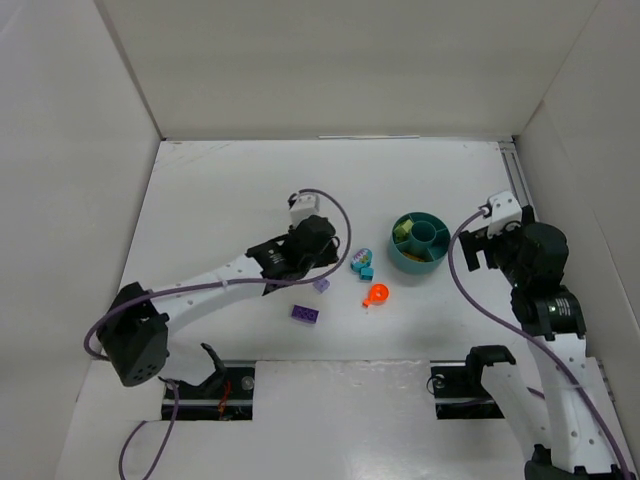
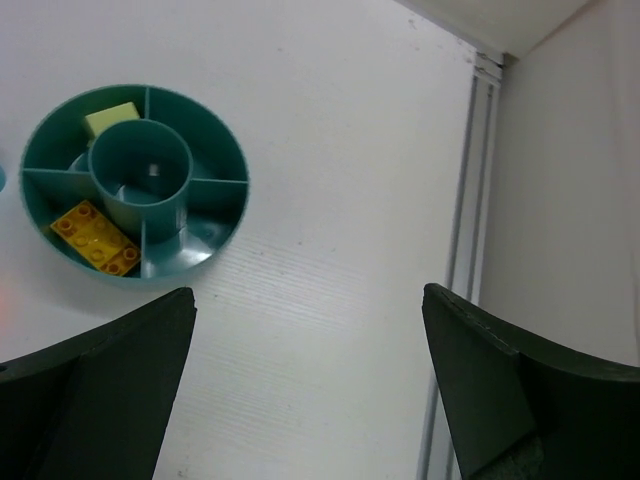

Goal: Sort the legos into containers by color

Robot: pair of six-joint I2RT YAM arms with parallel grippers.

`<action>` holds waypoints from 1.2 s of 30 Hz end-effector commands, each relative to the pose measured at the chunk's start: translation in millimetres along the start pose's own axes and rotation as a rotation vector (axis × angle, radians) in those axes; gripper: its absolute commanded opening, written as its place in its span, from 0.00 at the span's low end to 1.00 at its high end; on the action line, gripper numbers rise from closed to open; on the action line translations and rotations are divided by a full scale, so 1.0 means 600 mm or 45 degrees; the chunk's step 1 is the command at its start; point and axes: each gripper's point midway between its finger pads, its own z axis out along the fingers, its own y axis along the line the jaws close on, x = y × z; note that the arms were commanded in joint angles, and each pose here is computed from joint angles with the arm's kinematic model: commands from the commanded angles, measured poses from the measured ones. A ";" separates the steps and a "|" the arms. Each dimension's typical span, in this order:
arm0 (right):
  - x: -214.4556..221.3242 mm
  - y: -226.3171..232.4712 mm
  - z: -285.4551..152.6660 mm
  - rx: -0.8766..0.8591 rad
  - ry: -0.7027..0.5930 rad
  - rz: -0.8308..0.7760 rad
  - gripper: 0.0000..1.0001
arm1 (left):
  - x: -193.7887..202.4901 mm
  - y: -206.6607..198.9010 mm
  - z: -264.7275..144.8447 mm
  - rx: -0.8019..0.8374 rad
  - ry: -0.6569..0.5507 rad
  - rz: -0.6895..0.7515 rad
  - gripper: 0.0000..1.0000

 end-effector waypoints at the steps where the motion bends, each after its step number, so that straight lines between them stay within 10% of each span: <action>1: -0.035 -0.064 -0.047 0.252 -0.034 0.077 1.00 | -0.074 -0.151 -0.020 0.290 -0.209 0.158 0.07; 12: -0.037 -0.093 -0.117 0.424 -0.088 0.104 1.00 | -0.104 -0.384 0.018 0.701 -0.408 0.226 0.04; 36: -0.029 -0.088 -0.104 0.394 -0.045 0.099 1.00 | -0.065 -0.387 0.052 0.509 -0.652 -0.054 0.09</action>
